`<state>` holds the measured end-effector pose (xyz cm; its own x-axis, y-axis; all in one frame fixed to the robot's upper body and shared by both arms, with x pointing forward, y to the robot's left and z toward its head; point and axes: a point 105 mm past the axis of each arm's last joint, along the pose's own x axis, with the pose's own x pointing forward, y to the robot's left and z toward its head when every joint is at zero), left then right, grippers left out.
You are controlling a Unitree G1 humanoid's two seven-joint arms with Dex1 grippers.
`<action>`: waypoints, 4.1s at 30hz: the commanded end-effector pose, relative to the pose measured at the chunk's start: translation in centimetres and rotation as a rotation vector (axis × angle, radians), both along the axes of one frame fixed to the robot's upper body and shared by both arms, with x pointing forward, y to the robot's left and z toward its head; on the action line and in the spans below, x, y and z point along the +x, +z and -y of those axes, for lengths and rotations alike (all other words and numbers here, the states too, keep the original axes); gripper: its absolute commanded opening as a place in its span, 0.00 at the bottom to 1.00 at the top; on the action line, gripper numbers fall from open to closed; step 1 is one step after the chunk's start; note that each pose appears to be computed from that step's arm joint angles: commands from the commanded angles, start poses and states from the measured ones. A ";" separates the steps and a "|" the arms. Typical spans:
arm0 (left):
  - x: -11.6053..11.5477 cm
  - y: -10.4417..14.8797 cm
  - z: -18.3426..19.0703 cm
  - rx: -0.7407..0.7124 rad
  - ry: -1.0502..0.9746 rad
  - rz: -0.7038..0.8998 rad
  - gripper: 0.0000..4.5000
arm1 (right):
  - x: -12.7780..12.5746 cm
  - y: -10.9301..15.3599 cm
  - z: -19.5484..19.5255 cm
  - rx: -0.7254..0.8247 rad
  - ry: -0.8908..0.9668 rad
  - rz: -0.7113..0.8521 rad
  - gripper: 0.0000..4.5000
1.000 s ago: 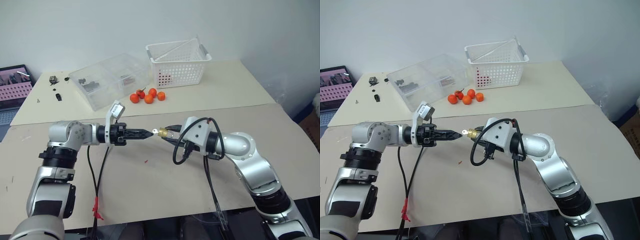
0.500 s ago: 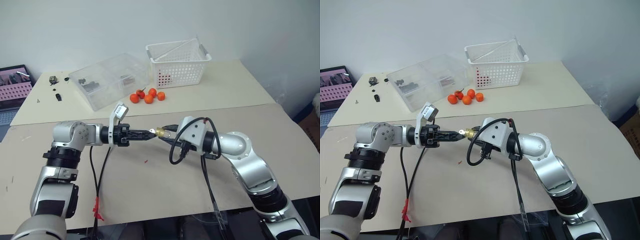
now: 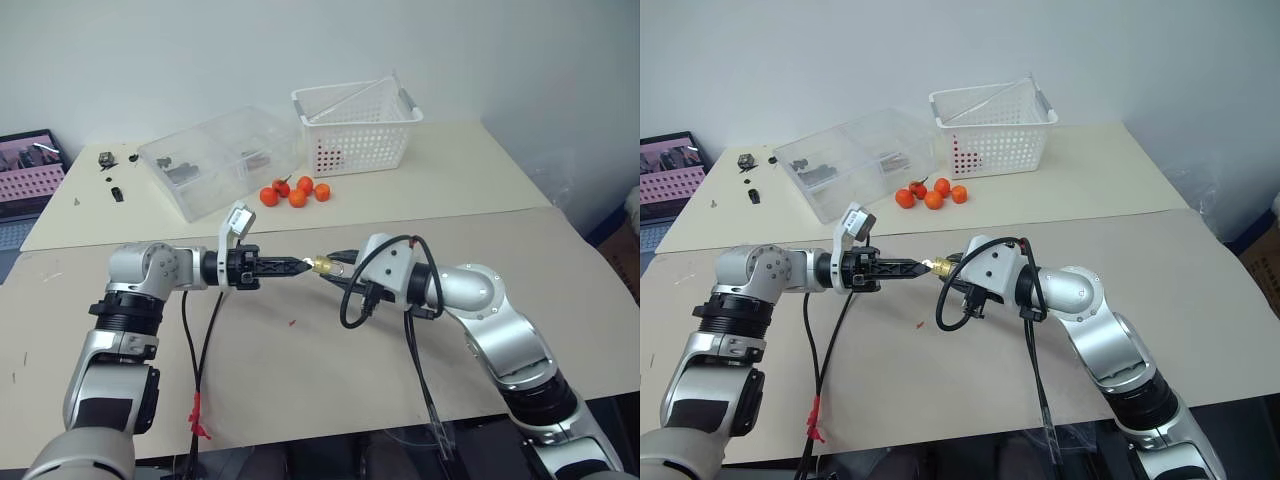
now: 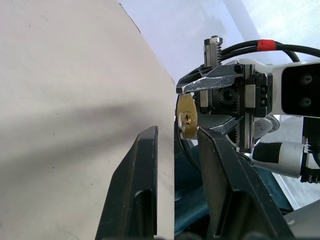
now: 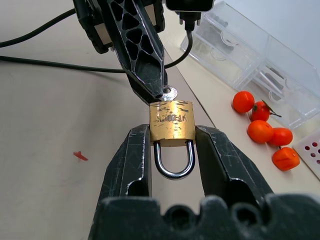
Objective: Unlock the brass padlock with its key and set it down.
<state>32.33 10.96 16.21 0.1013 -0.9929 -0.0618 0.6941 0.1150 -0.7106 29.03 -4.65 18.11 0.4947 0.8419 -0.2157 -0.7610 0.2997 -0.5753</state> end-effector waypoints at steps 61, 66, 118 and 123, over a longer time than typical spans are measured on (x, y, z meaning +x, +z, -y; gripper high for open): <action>0.4 -3.5 0.6 0.287 -0.152 0.317 0.17 | -0.8 2.1 0.0 0.011 0.019 0.052 0.20; 0.2 -3.4 0.5 0.259 -0.138 0.232 0.60 | -0.6 1.9 0.2 0.004 0.017 0.049 0.20; 0.8 0.0 3.5 0.063 -0.110 0.115 0.48 | -0.6 0.2 0.3 -0.041 0.029 0.029 0.20; 0.6 -0.1 3.5 0.061 -0.123 0.110 0.07 | -0.5 0.2 0.4 -0.041 0.025 0.030 0.20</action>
<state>32.84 7.52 15.39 -0.0079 -0.9934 -0.1146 0.7540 0.0694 -0.6532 28.90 -5.24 16.88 0.4821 0.8292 -0.2830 -0.7782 0.2569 -0.5730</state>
